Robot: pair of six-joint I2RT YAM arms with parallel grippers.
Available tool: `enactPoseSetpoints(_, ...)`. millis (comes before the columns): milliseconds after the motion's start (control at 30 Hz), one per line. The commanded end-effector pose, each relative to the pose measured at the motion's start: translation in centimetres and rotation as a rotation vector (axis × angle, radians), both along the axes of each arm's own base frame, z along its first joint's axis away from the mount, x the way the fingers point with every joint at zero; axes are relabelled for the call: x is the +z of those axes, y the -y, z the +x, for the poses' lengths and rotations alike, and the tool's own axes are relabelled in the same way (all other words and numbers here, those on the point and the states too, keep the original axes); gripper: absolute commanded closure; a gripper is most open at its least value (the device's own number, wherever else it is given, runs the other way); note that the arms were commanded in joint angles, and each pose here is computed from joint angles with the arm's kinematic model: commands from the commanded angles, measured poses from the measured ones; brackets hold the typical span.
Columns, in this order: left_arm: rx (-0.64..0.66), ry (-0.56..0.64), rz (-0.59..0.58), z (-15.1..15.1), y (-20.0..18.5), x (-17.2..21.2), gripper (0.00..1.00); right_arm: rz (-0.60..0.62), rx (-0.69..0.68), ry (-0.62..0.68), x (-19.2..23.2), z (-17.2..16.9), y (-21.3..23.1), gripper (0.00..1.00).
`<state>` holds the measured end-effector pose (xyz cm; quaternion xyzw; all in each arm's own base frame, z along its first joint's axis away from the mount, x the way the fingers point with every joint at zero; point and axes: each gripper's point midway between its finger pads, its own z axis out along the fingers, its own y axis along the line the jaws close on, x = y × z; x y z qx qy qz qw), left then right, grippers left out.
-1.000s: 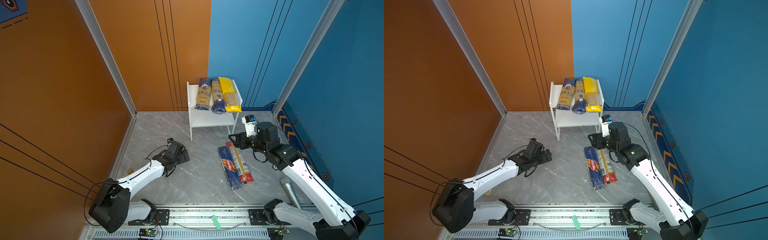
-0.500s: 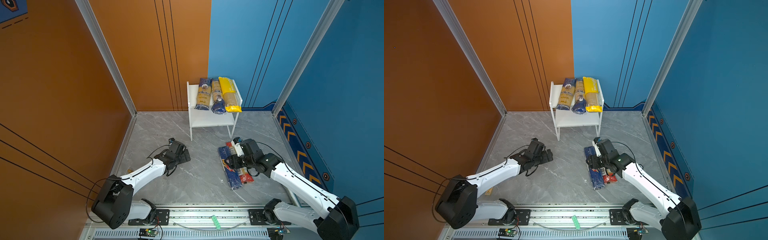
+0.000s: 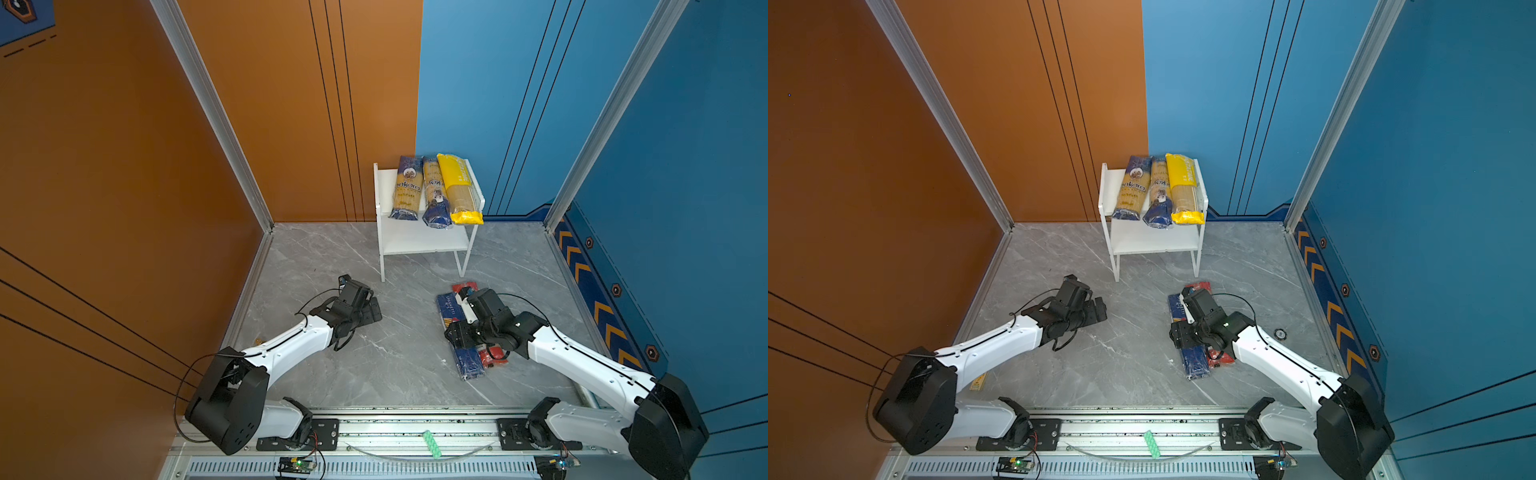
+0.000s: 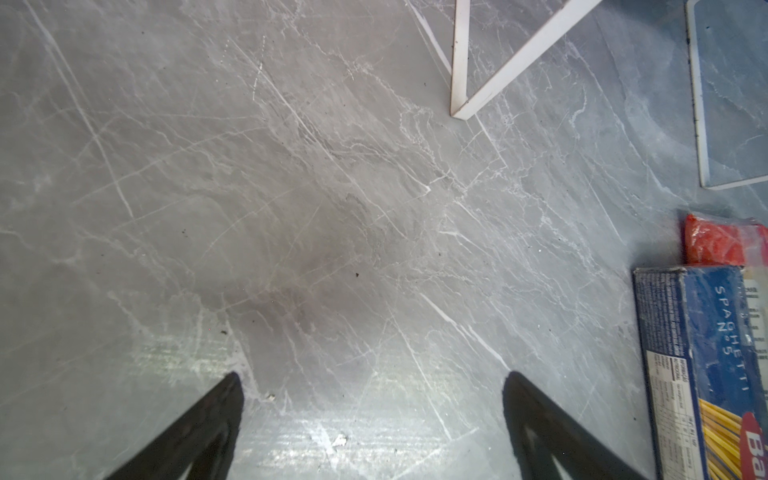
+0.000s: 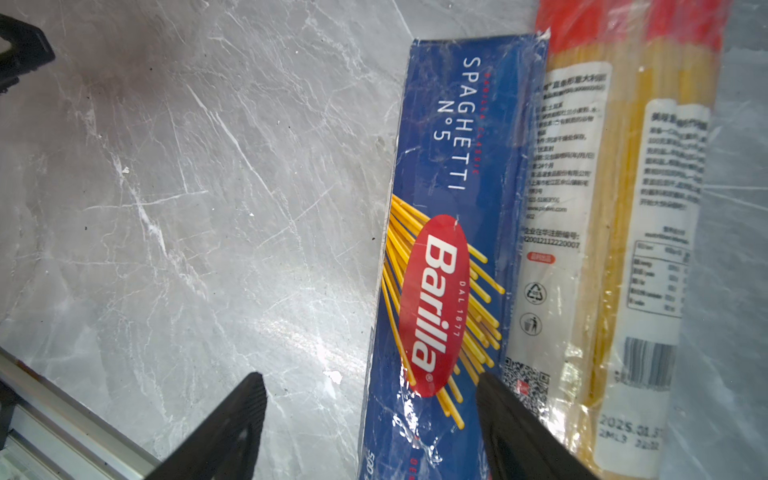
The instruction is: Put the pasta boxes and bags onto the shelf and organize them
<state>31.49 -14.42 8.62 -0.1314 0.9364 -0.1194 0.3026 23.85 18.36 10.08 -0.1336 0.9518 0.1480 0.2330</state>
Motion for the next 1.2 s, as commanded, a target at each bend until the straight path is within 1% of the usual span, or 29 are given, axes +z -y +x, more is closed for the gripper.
enactPoseSetpoints(0,-0.009,-0.003,-0.015,0.1,0.5,0.5,0.02,-0.078,-0.027,-0.025,-1.6,-0.6,1.3,0.22)
enactPoseSetpoints(233,-0.016,-0.013,-0.017,0.2,0.8,0.2,0.02,-0.152,-0.056,-0.067,-3.3,-2.0,2.8,0.22)
enactPoseSetpoints(533,-0.022,-0.019,-0.017,0.1,1.0,-0.1,0.02,-0.168,-0.058,-0.137,-5.5,-2.9,2.8,0.21)
enactPoseSetpoints(800,-0.017,-0.013,-0.013,-0.1,0.7,0.0,0.02,-0.179,-0.035,-0.17,-7.5,-2.4,1.3,0.21)
enactPoseSetpoints(867,-0.015,-0.014,-0.011,-0.1,0.7,0.0,0.02,-0.177,-0.001,-0.164,-7.7,-2.4,-0.1,0.21)
enactPoseSetpoints(1033,-0.016,-0.014,-0.011,-0.1,0.7,-0.1,0.02,-0.144,0.027,-0.154,-7.8,-0.8,-2.9,0.21)
enactPoseSetpoints(1167,-0.012,-0.015,-0.007,-0.2,0.4,0.0,0.02,-0.149,0.047,-0.145,-8.0,0.8,-4.9,0.22)
